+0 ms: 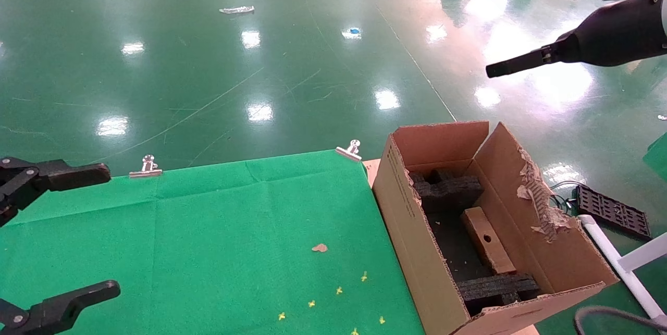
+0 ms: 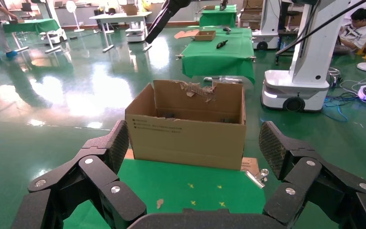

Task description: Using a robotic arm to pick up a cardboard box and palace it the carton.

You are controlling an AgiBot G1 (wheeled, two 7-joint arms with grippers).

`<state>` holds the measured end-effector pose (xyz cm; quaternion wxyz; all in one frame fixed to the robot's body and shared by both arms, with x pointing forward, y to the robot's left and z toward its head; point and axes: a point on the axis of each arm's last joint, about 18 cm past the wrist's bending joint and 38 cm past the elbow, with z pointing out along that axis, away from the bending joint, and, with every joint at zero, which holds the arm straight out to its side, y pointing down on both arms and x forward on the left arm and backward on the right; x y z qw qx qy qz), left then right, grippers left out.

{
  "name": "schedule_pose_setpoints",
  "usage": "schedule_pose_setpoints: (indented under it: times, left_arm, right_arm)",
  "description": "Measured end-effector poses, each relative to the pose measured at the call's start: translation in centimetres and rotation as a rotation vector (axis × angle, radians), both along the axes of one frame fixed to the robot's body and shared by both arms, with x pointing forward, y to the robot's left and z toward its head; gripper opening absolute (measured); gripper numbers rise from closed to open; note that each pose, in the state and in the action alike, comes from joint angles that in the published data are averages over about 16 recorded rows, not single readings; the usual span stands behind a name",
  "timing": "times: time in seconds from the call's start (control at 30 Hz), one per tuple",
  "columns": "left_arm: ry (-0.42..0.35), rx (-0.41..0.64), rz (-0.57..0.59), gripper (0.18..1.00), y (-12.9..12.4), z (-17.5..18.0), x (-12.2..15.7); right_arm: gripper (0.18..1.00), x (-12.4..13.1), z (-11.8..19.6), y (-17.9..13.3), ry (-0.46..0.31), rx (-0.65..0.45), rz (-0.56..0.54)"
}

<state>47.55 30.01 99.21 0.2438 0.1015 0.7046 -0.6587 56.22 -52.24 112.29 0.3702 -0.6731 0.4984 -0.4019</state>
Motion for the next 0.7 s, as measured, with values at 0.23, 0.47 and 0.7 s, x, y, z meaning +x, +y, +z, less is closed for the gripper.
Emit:
schedule_pose_setpoints:
  times: [0.23, 0.47, 0.7]
  left_arm:
    - [0.000, 0.000, 0.000, 1.001, 0.0, 0.0, 0.0]
    - [0.000, 0.000, 0.000, 1.001, 0.0, 0.0, 0.0]
    - [0.000, 0.000, 0.000, 1.001, 0.0, 0.0, 0.0]
  right_arm:
    - [1.000, 0.6, -0.7, 3.2, -0.026, -0.014, 0.146]
    - [1.000, 1.7, -3.0, 7.5, -0.032, -0.022, 0.337]
    - [1.000, 2.0, -5.2, 11.5, -0.054, -0.019, 0.525]
